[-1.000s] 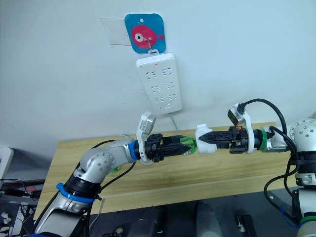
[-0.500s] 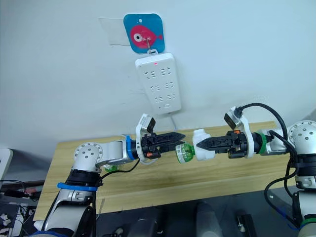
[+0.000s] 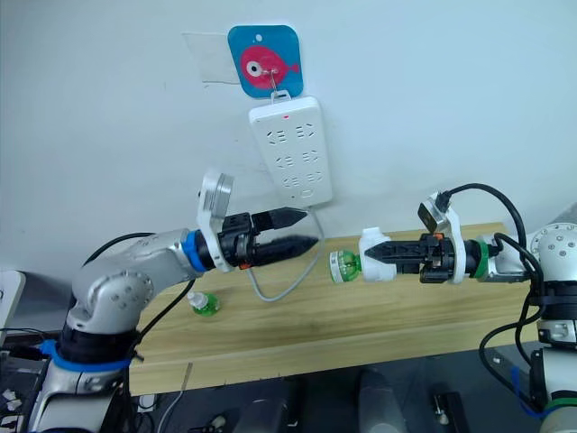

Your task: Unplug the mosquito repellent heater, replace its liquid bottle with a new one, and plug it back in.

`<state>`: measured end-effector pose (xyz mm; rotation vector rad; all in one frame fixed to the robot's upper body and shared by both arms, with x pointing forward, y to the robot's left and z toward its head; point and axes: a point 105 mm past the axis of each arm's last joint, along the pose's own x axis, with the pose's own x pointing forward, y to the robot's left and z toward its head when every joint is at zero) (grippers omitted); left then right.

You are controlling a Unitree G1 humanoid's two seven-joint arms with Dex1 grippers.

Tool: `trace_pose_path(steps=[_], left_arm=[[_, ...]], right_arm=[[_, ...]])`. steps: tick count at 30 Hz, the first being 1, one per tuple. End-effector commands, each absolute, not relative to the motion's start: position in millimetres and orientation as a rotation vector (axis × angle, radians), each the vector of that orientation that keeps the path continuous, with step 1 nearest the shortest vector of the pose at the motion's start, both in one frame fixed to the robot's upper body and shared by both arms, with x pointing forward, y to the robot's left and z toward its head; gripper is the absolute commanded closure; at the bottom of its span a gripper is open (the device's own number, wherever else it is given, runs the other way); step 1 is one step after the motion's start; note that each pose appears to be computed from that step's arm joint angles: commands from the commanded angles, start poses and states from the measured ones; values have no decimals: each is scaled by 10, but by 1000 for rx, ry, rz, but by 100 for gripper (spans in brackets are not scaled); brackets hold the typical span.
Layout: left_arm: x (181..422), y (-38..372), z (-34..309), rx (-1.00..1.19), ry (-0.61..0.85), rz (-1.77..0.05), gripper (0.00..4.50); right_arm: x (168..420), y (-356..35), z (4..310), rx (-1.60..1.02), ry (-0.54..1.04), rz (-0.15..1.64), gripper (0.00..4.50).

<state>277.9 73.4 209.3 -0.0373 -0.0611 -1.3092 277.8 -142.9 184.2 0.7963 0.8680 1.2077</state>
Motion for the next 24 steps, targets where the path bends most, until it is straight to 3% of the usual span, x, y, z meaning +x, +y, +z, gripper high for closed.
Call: trace_pose_path(steps=[1,5,10,17,24], left_arm=[[2580,721,2107,320,-364,-1362,4],[2466,686,1915,653,-667,-1349,4],[2515,577,1784,756,-852,-1304,4],[2664,472,1798,842,-1007,-1195,4],[2737,451,1781,890,-1033,-1155,4]], right_arm=[[2808,-1440,1958,801,823,1227,152],[2828,-1400,1999,809,813,1247,152],[2800,-1336,2037,805,812,1283,152],[2750,-1282,2084,798,812,1319,152],[2728,-1263,2085,804,810,1328,152]])
